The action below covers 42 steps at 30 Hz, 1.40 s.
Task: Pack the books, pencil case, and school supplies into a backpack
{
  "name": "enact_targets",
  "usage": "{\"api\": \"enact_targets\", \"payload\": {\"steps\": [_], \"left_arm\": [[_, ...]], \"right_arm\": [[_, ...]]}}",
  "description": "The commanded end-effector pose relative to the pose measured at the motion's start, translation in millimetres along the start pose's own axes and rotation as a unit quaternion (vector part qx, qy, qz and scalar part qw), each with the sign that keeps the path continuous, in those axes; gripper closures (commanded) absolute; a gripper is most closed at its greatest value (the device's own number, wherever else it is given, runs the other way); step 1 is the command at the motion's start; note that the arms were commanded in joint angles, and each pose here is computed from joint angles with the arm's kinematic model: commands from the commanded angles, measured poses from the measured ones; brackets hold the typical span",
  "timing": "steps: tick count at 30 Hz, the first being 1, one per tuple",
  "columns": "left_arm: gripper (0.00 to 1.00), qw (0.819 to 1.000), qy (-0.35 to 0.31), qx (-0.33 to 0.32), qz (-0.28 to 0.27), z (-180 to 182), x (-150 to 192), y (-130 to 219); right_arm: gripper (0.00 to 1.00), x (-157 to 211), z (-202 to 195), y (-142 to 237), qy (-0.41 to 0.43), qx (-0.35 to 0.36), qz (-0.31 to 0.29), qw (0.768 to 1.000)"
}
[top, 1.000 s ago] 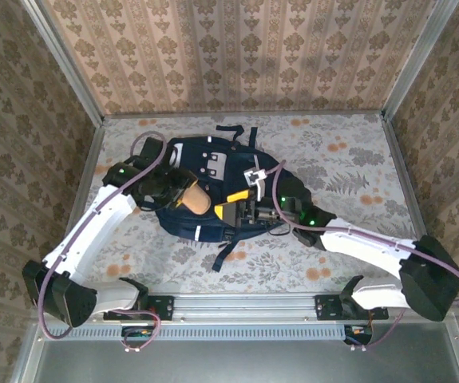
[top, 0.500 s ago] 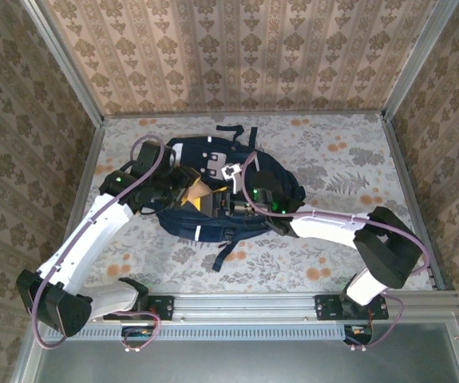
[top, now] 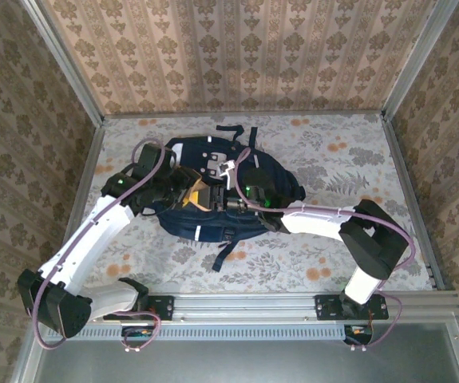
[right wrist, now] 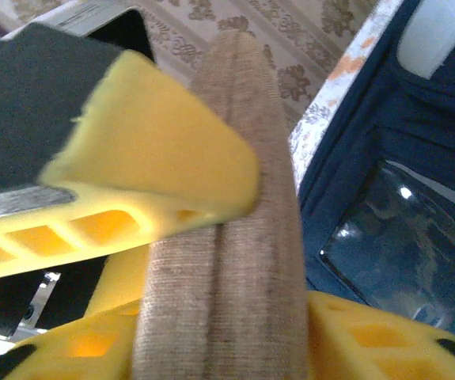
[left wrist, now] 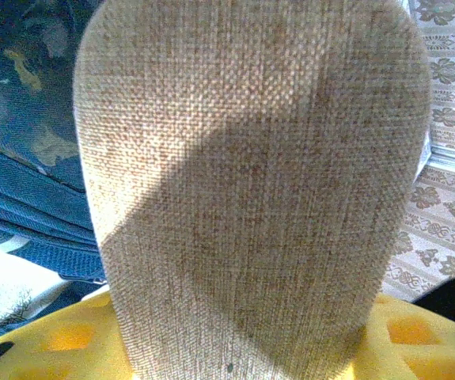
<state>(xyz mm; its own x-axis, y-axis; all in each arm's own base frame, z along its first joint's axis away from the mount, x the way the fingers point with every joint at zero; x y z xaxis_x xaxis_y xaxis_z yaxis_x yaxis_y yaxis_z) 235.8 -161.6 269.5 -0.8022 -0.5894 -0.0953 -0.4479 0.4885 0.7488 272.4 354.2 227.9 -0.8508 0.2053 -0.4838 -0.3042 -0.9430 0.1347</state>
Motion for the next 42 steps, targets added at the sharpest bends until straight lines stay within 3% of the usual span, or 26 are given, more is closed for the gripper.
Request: {"api": "enact_targets", "payload": {"steps": [1,4,6,7,11,16,22,26,30,35,42], "left_arm": [[0.37,0.999,-0.001,0.038,0.014,-11,4,1],[0.24,0.999,-0.011,0.039,0.014,-13,3,0],[0.02,0.999,-0.025,0.038,0.011,-14,1,-1],[0.00,0.998,-0.037,0.040,0.006,-16,-1,0],[0.00,0.990,-0.133,0.049,-0.023,-33,-12,7],[0.00,0.953,-0.297,0.035,-0.051,-58,-28,2],[0.01,0.902,-0.425,0.062,0.039,-97,-10,-61],[0.04,0.870,-0.481,0.053,0.096,-121,13,-105],[0.08,0.856,-0.496,0.060,0.131,-133,33,-145],[0.15,0.858,-0.483,0.054,0.164,-130,44,-180],[0.30,0.863,-0.465,0.060,0.188,-123,56,-202]], "right_arm": [[0.59,-9,20,0,0.013,-0.041,-0.021,0.999],[0.65,-14,14,10,0.013,-0.021,-0.048,0.999],[0.66,-18,8,20,0.011,-0.004,-0.068,0.998],[0.67,-22,2,28,0.007,0.008,-0.082,0.997],[0.68,-36,-22,69,-0.013,0.070,-0.144,0.987],[0.69,-45,-44,146,0.003,0.196,-0.219,0.956],[0.72,-33,-46,244,0.008,0.325,-0.325,0.888],[0.74,-18,-32,284,0.017,0.349,-0.370,0.860],[0.73,-6,-25,304,0.026,0.354,-0.388,0.851],[0.71,1,-21,311,0.031,0.351,-0.384,0.853],[0.70,4,-27,308,0.038,0.348,-0.378,0.857]]}}
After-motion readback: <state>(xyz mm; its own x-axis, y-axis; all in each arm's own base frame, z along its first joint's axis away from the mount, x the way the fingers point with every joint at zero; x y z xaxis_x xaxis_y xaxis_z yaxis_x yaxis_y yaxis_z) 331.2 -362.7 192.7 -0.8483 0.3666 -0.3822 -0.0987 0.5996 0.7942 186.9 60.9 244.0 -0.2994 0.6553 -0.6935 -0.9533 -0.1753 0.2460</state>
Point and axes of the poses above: each hand's point on the last joint's axis, 136 mm out from that joint toward the fingers, its own y axis back along the fingers, its own z axis along the line the jaws close on, x = y × z, the point moved 6 cm from there along y, back along the fingers, and after that the axes turned 9 degrees about -y, right-handed, at the moved point
